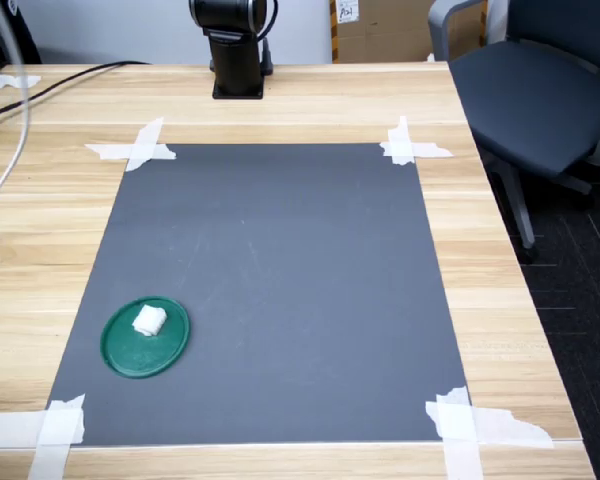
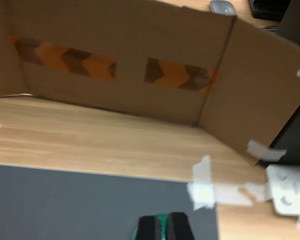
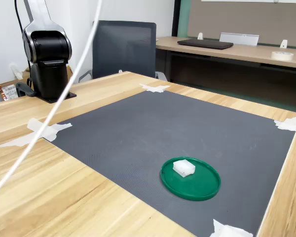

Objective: Grasp a white terminal and put it in the green lid.

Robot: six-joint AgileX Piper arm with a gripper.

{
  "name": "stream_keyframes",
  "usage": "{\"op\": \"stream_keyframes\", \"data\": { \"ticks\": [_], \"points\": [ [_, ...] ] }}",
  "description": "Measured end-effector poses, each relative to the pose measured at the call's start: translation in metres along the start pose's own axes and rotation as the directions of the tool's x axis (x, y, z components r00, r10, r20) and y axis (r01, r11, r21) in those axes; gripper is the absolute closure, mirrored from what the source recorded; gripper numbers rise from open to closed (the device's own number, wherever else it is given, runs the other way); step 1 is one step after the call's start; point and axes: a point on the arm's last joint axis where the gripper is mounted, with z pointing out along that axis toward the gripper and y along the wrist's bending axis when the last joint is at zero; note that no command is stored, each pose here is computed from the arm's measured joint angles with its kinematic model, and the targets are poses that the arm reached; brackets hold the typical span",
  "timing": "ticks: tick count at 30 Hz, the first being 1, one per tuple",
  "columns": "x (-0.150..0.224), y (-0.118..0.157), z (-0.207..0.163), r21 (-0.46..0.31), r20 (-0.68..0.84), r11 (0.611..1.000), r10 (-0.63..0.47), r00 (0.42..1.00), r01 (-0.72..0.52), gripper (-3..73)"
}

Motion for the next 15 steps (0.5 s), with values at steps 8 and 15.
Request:
{"op": "stream_keyframes", "data": {
  "ticks": [8, 15],
  "points": [
    [0.066, 0.031, -0.053, -0.004, 0.077, 1.0, 0.031, 0.997, -0.031, 72.1],
    [0.137, 0.051, -0.077, -0.02, 0.096, 0.999, 0.029, 0.995, -0.027, 72.1]
  ]
}}
